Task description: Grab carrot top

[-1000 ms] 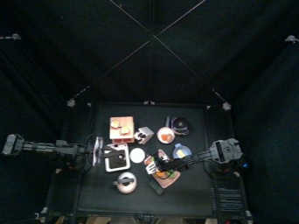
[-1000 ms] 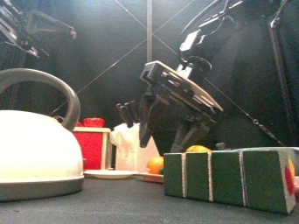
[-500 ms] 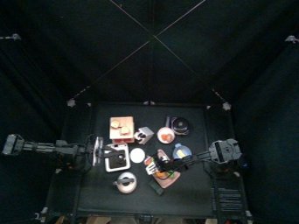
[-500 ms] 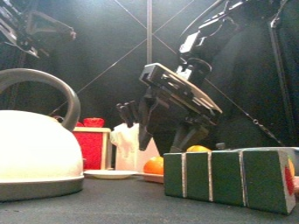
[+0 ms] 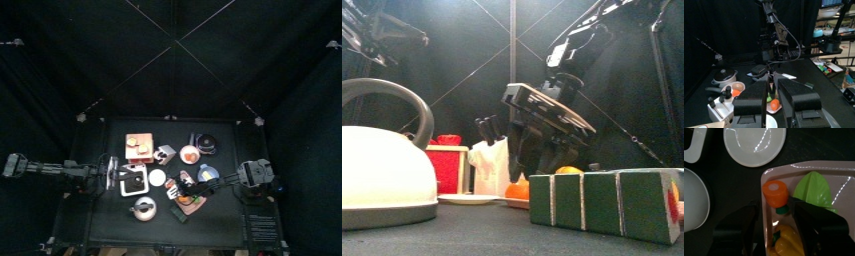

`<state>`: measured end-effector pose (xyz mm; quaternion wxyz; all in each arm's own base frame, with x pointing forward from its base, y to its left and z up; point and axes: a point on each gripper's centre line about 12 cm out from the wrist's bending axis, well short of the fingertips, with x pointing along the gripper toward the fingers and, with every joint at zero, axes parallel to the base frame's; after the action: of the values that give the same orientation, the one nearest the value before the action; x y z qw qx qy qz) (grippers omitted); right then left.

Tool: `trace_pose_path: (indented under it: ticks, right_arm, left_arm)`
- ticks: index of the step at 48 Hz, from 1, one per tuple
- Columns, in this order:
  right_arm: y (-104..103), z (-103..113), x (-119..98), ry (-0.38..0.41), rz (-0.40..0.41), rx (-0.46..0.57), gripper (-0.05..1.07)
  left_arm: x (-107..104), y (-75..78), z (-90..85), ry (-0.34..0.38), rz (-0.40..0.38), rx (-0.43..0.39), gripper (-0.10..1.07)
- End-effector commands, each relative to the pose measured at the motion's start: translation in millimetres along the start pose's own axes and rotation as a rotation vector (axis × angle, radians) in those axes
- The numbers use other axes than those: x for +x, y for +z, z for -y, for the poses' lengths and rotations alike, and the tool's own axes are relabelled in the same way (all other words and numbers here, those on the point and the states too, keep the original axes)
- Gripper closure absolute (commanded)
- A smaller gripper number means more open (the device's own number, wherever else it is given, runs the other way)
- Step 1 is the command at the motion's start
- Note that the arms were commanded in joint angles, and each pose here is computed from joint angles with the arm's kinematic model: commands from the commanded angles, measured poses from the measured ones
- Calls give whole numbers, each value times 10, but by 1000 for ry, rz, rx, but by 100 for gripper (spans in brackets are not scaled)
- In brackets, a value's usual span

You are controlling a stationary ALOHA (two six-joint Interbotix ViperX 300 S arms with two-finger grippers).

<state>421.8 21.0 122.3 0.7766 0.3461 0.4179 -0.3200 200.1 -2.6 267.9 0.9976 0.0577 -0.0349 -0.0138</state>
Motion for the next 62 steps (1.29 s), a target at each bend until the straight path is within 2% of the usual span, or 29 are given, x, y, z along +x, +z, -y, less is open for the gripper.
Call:
trace_pose_path:
  ticks: [1,18,43,55,62]
  right_arm:
    - [75,6,-25,0,14,6,23]
    - [65,40,71,-23,16,-14,24]
    - [74,56,79,-32,17,-16,26]
    - [91,42,-6,-33,26,-16,37]
    - [126,7,-85,-13,36,-10,39]
  left_arm:
    - [17,63,-12,4,23,5,38]
    - [19,67,-13,4,23,4,38]
    - [17,61,-10,3,21,4,38]
    - [17,61,-13,4,21,2,38]
    - [17,61,-13,4,21,2,38]
